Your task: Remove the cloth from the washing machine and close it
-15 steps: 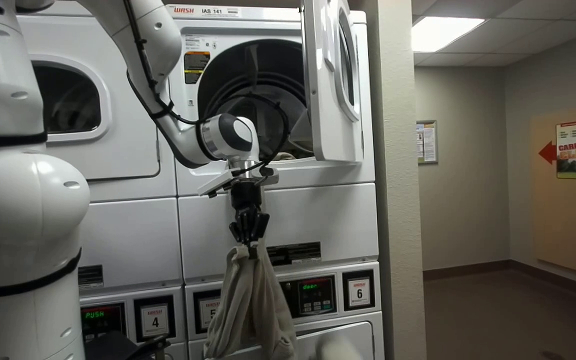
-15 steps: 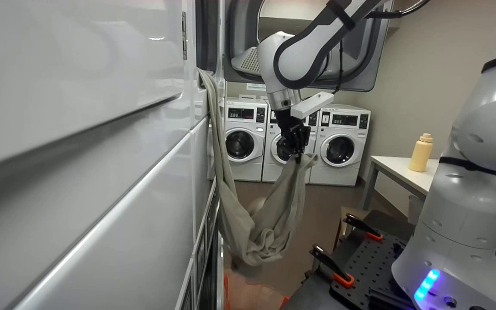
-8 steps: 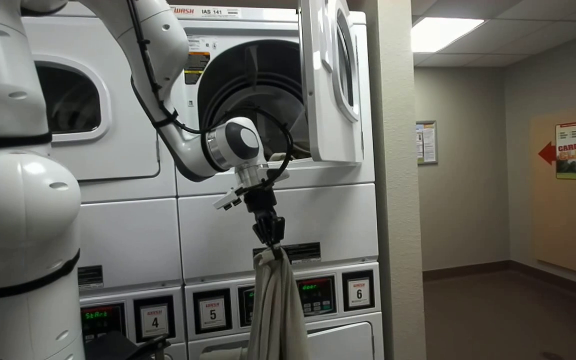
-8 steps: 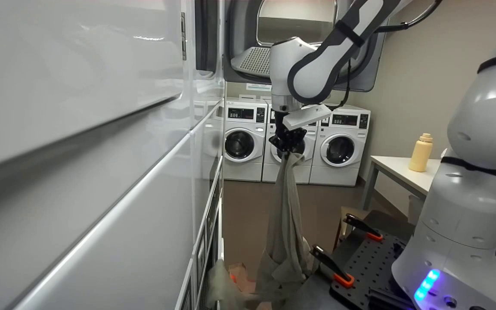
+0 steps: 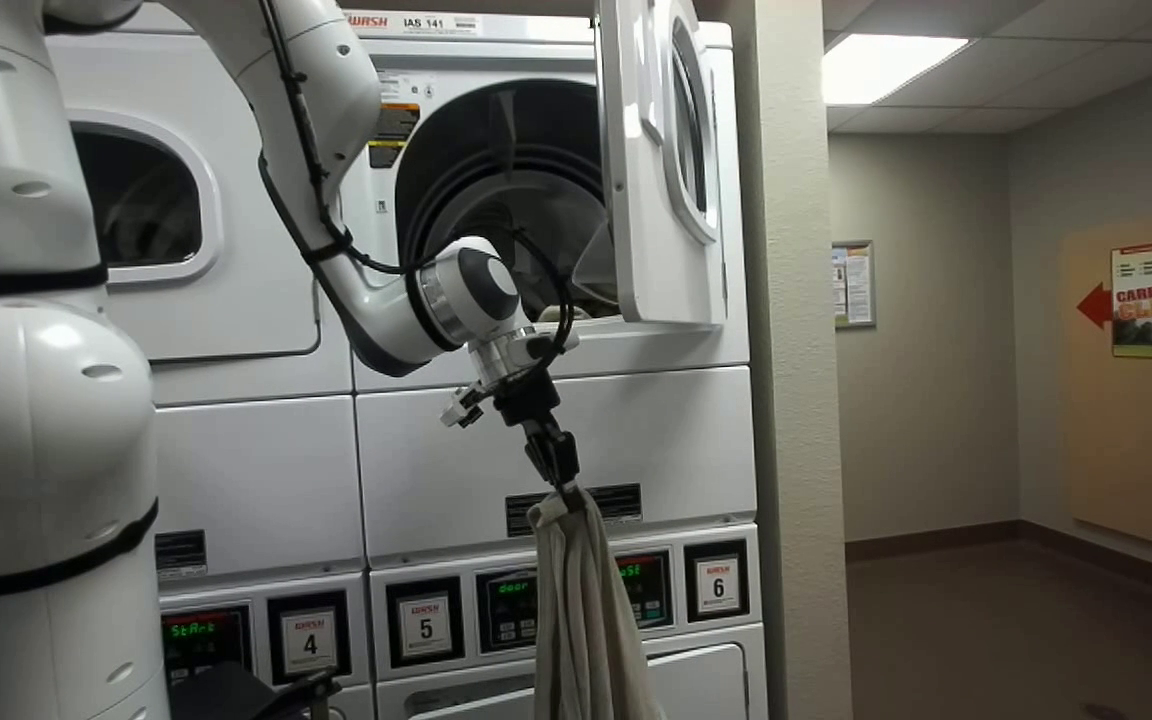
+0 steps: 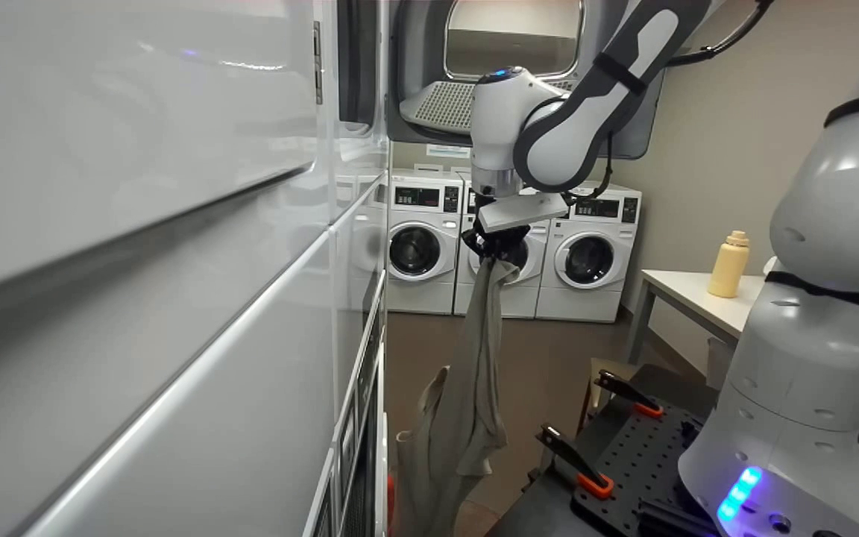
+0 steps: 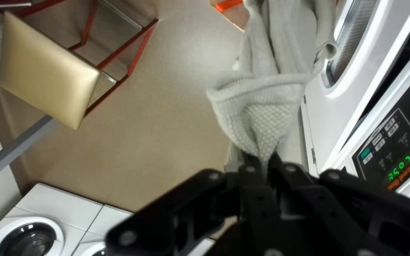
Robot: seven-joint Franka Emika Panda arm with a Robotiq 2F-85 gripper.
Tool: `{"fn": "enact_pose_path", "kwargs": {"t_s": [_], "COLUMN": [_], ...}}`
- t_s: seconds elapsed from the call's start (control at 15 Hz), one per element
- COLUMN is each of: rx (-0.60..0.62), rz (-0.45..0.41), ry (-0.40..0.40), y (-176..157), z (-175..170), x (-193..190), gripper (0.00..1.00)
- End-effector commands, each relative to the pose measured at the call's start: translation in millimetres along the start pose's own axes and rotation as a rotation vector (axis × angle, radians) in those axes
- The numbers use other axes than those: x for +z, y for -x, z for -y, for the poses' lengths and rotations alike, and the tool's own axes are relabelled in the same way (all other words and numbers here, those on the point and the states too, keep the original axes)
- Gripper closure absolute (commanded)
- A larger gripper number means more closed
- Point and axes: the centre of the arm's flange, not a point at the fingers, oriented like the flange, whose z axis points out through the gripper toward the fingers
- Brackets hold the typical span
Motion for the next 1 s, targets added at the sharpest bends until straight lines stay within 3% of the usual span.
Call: {"fn": "enact_pose_path", "kwargs": {"t_s": [0.0, 0.47, 0.93], "rx": [0.029, 0.069, 0.181], "rz": [-0.025, -0.025, -0.057], "ry": [-0.011, 0.015, 0.034], "y": [11, 10, -12], "z": [7, -6, -12], "x": [-2, 4, 8], "gripper": [0.98, 0.98, 0.98]}}
